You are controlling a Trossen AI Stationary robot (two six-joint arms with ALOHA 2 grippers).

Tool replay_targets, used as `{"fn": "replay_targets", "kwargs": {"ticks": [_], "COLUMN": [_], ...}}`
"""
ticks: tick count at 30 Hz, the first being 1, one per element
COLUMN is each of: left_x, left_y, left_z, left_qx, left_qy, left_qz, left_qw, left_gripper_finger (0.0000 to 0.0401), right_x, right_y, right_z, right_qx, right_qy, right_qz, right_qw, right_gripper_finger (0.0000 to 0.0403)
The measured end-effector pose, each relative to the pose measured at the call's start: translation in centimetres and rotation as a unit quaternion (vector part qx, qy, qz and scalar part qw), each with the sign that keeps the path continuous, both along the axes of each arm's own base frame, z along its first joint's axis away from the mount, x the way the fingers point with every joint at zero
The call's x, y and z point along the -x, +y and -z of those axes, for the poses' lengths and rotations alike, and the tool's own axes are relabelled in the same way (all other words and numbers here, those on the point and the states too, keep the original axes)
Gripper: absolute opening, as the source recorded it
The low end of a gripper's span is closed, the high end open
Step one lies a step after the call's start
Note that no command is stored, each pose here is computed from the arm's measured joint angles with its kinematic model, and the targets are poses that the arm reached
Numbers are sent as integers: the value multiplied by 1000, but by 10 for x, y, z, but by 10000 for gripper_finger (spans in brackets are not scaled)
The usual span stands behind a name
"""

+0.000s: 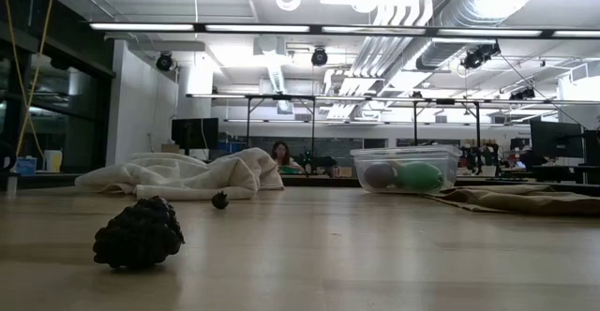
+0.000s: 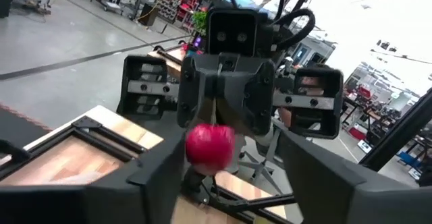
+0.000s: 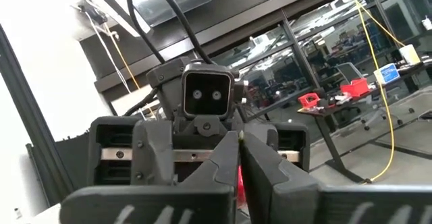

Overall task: Pick and placing Produce into tupperware
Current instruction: Put the red cherry into the transparent bin

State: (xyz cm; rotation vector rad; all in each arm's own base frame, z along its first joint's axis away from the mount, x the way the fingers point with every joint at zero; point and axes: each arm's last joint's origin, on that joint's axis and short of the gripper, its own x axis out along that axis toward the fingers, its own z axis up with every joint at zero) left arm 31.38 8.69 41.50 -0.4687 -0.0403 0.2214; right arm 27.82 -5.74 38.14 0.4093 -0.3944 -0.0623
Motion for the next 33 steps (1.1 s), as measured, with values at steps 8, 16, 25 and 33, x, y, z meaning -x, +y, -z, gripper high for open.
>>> {"fn": "replay_targets", "kwargs": {"ticks": [8, 16, 25, 33], "left_x": [8, 30, 36, 39], "left_y": [11, 27, 23, 19], "left_z": [8, 14, 26, 25], "left_qx": [22, 69, 94, 88], "left_qy": [52, 112, 177, 180], "left_qz": [-16, 7, 62, 106], "left_qw": [998, 991, 978, 974], "left_gripper_finger": [313, 306, 258, 222], "right_x": [1, 8, 14, 19], "right_y": [-8, -21, -42, -61], "right_z": [1, 3, 11, 34], "right_qx": [-4, -16, -44, -89], "right_qy": [5, 27, 70, 178], "right_qz": [23, 53, 94, 123], "right_qw": [1000, 998, 992, 972], "right_gripper_finger": [0, 0, 0, 0]}}
